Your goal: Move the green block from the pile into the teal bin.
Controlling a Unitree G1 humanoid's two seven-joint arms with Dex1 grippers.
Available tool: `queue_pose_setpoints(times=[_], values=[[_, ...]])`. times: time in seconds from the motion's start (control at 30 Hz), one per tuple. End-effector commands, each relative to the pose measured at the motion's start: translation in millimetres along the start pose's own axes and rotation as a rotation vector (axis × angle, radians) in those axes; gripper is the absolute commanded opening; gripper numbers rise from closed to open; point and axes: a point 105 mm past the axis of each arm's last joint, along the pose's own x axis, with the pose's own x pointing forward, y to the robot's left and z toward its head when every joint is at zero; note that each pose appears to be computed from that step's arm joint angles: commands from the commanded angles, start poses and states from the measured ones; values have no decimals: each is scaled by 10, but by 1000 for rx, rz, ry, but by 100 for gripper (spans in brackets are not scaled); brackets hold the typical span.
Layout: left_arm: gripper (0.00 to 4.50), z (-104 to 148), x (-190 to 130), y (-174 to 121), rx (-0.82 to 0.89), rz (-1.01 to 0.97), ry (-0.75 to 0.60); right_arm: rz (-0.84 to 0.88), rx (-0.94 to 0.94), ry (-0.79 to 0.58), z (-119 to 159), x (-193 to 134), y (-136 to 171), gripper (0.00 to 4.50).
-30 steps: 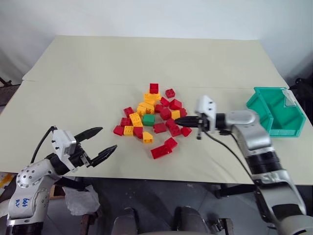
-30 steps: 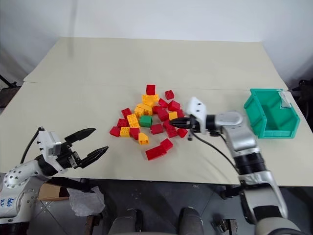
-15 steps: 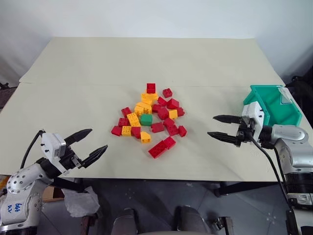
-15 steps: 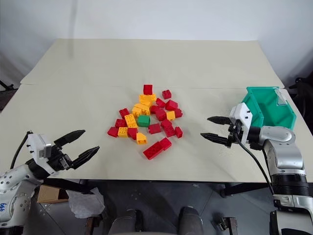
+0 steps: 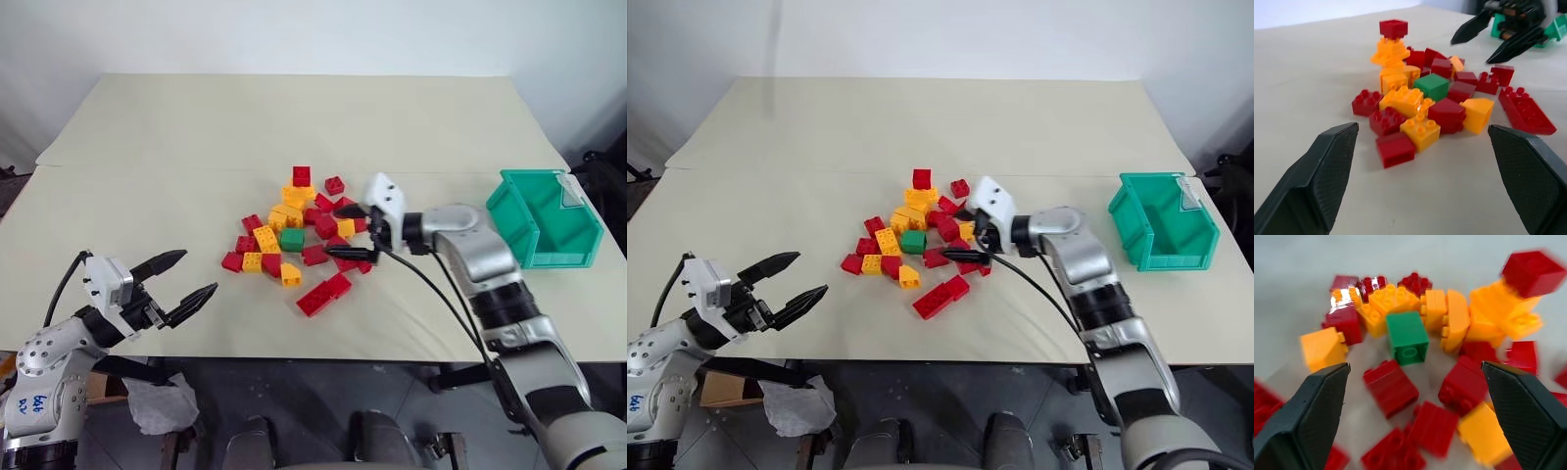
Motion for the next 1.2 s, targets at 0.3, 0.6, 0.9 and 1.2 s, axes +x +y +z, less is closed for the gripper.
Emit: queue_pose_setpoints(times=[0.3, 0.6, 0.9, 1.2], values=[[450, 36, 7, -88, 22, 17, -39, 34, -62, 29, 197, 473, 13, 448], [450, 68, 13, -91, 29, 21, -46, 59, -86, 51, 178, 666, 107, 287], [450, 88, 34, -109, 31, 13, -50, 95, -110, -20, 288, 573, 128, 149], [450, 163, 319, -227, 20, -115, -100, -56, -186, -454, 628, -509, -109, 149]])
